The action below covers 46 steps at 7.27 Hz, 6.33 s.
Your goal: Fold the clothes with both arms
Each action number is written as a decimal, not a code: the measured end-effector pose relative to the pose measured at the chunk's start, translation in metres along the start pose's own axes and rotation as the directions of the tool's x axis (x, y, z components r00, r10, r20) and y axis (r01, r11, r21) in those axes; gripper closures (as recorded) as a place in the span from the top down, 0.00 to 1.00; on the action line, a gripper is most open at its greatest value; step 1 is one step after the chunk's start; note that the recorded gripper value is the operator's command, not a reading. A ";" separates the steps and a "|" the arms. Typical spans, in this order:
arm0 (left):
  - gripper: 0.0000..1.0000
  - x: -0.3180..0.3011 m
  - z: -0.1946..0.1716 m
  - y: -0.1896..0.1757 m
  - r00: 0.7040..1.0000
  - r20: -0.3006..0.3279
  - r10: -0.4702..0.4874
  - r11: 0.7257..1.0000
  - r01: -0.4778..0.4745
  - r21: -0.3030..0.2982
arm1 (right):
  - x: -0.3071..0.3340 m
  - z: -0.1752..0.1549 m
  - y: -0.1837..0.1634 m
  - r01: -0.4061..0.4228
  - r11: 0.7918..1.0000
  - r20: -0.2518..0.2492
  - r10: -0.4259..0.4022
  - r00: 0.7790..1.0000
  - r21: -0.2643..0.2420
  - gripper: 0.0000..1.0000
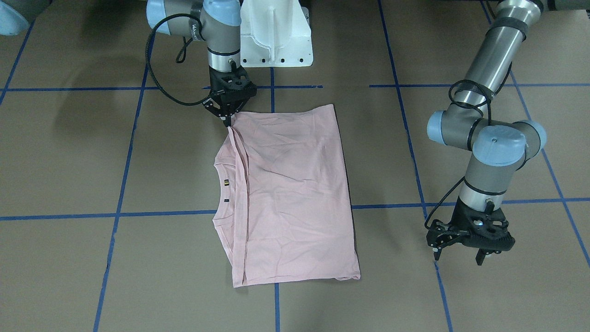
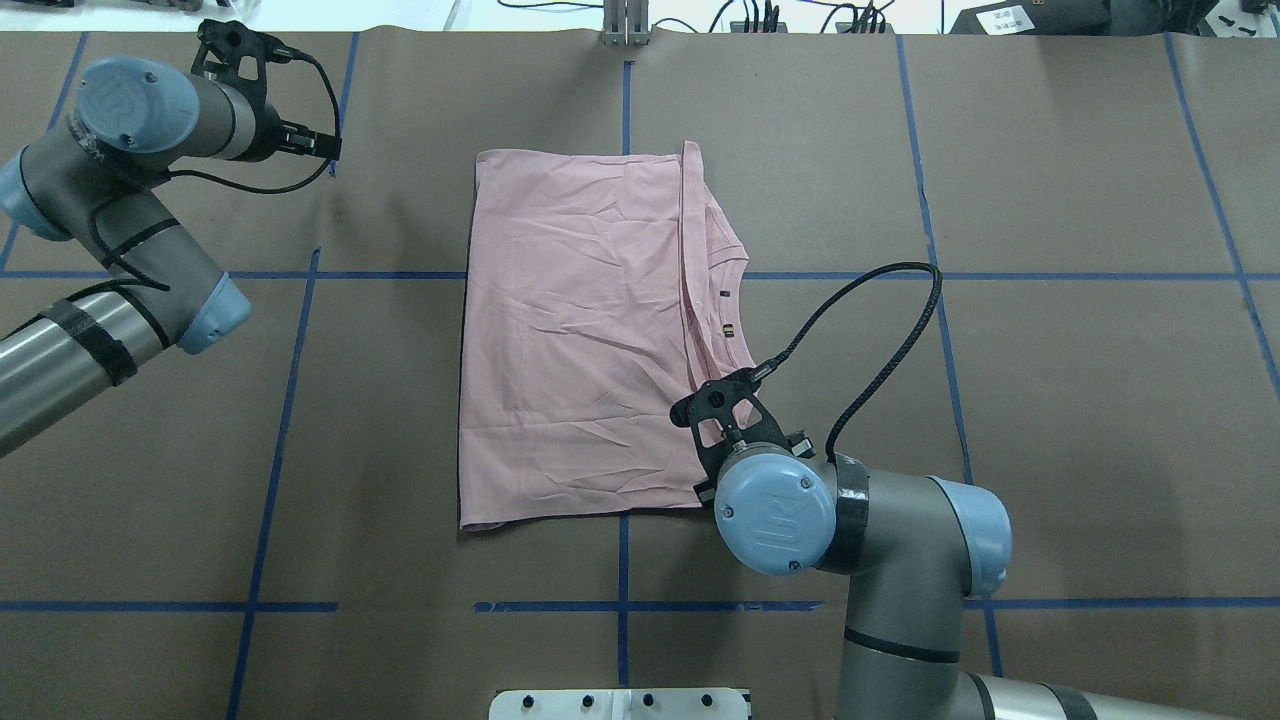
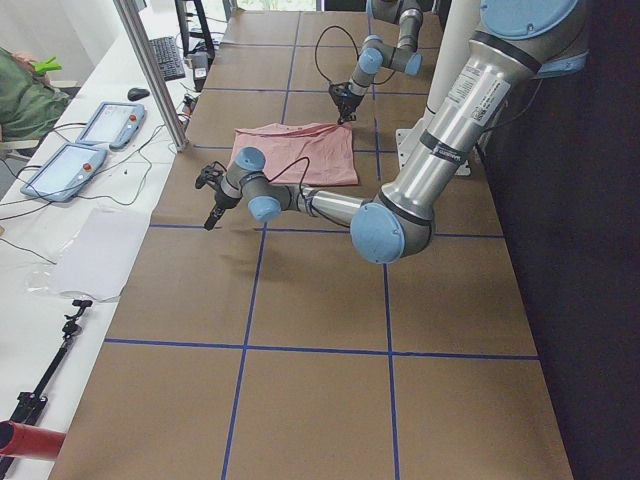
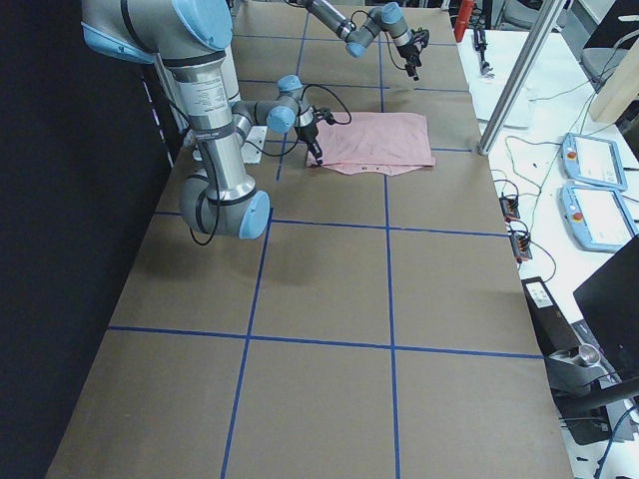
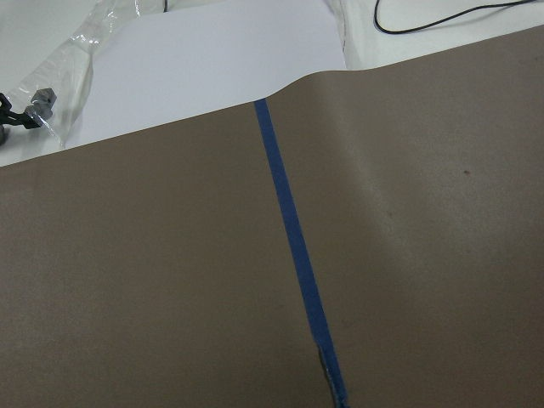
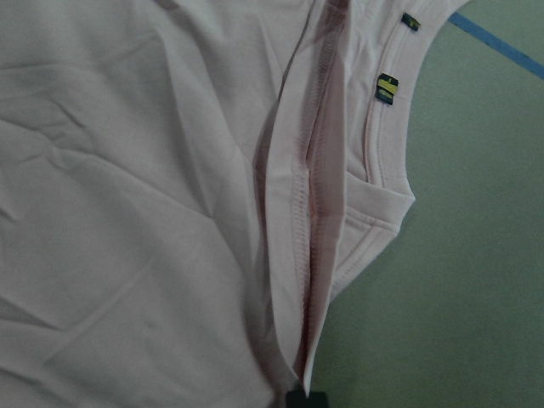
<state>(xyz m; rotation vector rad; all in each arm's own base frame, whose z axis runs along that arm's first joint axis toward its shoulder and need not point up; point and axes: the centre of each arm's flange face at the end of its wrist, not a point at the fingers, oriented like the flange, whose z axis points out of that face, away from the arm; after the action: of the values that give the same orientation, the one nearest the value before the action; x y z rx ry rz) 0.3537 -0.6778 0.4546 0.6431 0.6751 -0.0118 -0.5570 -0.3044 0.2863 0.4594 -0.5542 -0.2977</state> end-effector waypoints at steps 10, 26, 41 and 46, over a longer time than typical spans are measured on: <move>1.00 0.002 0.000 0.000 1.000 -0.002 0.001 1.000 -0.001 0.000 | 0.006 0.017 -0.050 -0.057 0.998 -0.051 0.058 0.997 0.020 0.52; 1.00 0.004 -0.002 -0.001 1.000 -0.010 0.002 1.000 -0.002 0.008 | 0.032 0.022 -0.010 -0.067 0.998 -0.055 0.067 0.996 -0.012 1.00; 0.57 0.299 -0.233 0.268 0.685 -0.056 -0.726 0.650 0.658 -0.379 | 0.088 -0.061 -0.023 -0.607 0.794 0.371 0.555 0.745 0.032 1.00; 0.57 0.315 -0.213 0.282 0.727 -0.019 -0.686 0.678 0.630 -0.378 | 0.088 -0.061 -0.022 -0.607 0.794 0.371 0.554 0.745 0.031 1.00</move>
<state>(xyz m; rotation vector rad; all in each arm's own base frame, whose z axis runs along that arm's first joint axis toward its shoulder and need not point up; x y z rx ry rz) 0.5387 -0.2711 0.2982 0.0192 1.0163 -0.5183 -0.4544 -0.3373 0.2671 0.3560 -1.0415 0.2841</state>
